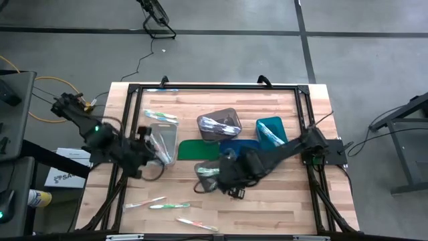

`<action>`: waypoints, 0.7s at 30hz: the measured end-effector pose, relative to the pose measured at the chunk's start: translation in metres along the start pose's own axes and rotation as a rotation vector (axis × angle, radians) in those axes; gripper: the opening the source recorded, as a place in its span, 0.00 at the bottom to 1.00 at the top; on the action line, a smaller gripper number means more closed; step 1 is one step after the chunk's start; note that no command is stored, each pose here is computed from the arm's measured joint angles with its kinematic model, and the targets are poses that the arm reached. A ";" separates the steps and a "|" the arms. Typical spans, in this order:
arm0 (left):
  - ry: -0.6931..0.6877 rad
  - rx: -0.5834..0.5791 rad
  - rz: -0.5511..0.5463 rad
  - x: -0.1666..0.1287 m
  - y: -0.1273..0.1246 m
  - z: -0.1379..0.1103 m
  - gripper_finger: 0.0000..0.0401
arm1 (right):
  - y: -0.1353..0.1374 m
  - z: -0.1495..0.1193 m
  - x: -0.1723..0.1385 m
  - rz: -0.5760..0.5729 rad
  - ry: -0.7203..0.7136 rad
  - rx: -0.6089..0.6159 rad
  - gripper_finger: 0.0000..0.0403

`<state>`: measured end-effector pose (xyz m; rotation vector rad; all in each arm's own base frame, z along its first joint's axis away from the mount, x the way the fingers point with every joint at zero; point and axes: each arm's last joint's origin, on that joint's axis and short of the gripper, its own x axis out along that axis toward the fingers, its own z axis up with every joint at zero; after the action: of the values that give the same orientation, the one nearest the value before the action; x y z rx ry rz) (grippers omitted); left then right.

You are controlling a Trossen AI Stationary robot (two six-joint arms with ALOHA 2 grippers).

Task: Pick & Place Toothbrushes
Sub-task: Put the orange toothbrush into the gray bin

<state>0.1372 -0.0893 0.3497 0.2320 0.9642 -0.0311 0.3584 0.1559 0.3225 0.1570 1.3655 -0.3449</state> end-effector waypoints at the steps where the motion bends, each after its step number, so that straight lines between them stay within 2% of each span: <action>1: 0.007 -0.018 -0.025 0.007 -0.006 -0.006 0.25 | 0.002 -0.005 -0.006 -0.006 -0.026 0.004 0.45; 6: 0.108 -0.083 -0.157 0.041 -0.037 -0.033 0.25 | 0.010 -0.027 -0.031 -0.027 -0.149 0.033 0.44; 13: 0.241 -0.140 -0.309 0.077 -0.069 -0.059 0.25 | 0.018 -0.058 -0.060 0.025 -0.236 0.101 0.41; 21: 0.354 -0.162 -0.342 0.099 -0.093 -0.075 0.26 | 0.043 -0.096 -0.071 0.064 -0.283 0.117 0.40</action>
<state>0.1212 -0.1571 0.2104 -0.0834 1.3441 -0.2307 0.2719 0.2366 0.3689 0.2391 1.0594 -0.3782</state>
